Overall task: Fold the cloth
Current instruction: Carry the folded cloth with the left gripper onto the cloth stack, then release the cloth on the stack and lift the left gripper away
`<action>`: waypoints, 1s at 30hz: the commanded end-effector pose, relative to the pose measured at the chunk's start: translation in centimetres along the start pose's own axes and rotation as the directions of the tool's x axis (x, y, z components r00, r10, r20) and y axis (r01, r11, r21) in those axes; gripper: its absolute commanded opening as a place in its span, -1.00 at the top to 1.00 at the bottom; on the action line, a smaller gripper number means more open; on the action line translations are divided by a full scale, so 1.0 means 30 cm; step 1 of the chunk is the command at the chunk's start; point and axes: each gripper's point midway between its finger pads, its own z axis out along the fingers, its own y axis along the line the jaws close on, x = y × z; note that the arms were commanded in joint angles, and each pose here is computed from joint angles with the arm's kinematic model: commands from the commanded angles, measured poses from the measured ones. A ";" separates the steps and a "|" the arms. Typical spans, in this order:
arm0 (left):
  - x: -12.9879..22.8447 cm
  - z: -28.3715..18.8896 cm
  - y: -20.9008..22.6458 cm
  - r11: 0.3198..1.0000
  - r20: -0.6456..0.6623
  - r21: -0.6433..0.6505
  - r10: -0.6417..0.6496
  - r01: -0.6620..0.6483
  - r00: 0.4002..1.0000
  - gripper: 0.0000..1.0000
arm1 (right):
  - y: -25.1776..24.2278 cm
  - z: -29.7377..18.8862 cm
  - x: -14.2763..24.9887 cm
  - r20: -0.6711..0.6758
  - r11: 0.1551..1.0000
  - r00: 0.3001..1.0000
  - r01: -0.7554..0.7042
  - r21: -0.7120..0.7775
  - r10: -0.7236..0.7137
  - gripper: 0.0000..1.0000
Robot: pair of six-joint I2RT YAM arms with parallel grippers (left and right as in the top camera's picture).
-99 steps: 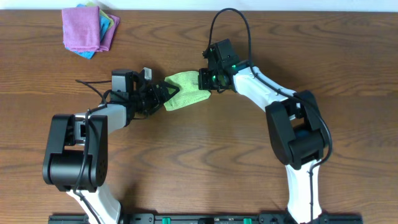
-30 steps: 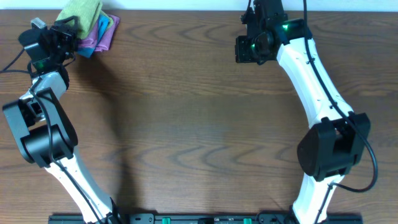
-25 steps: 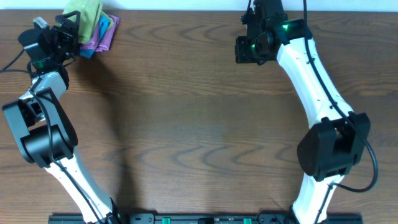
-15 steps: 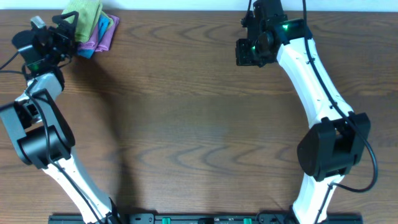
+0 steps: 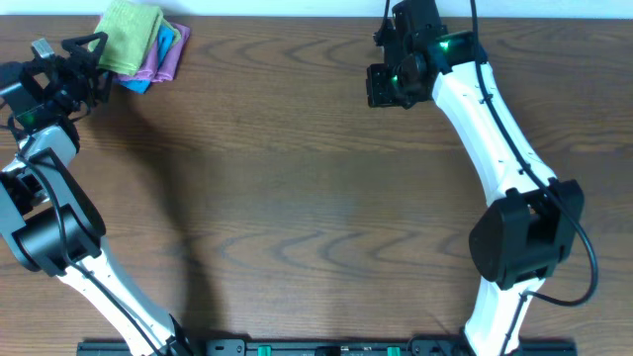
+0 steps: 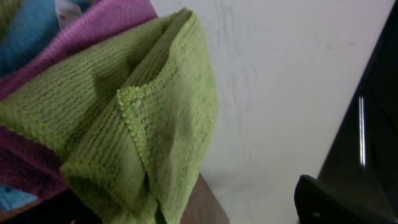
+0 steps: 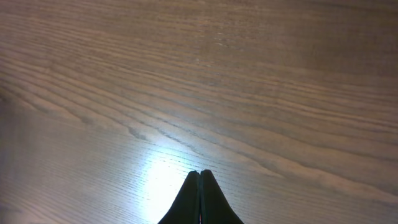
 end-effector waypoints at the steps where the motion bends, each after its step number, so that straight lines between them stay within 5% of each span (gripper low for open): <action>1: 0.013 -0.009 -0.052 0.999 -0.050 0.033 0.013 -0.011 0.999 -0.91 | 0.012 -0.015 -0.007 0.010 1.000 1.000 -0.005 -0.003 0.005 0.97; 21: -0.073 -0.168 0.049 1.000 -0.019 -0.019 -0.012 0.011 1.000 -0.91 | 0.015 -0.015 -0.001 0.003 1.000 1.000 -0.006 -0.009 0.006 0.97; 26: -0.046 -0.179 0.014 0.995 -0.072 0.028 0.097 -0.095 0.993 -0.91 | 0.018 -0.034 -0.006 0.014 1.000 1.000 -0.003 -0.010 0.004 0.97; 30: -0.026 -0.197 -0.078 0.978 -0.097 0.083 0.198 -0.190 0.975 -0.92 | 0.007 -0.133 -0.022 0.071 0.999 0.997 0.019 0.032 -0.022 0.52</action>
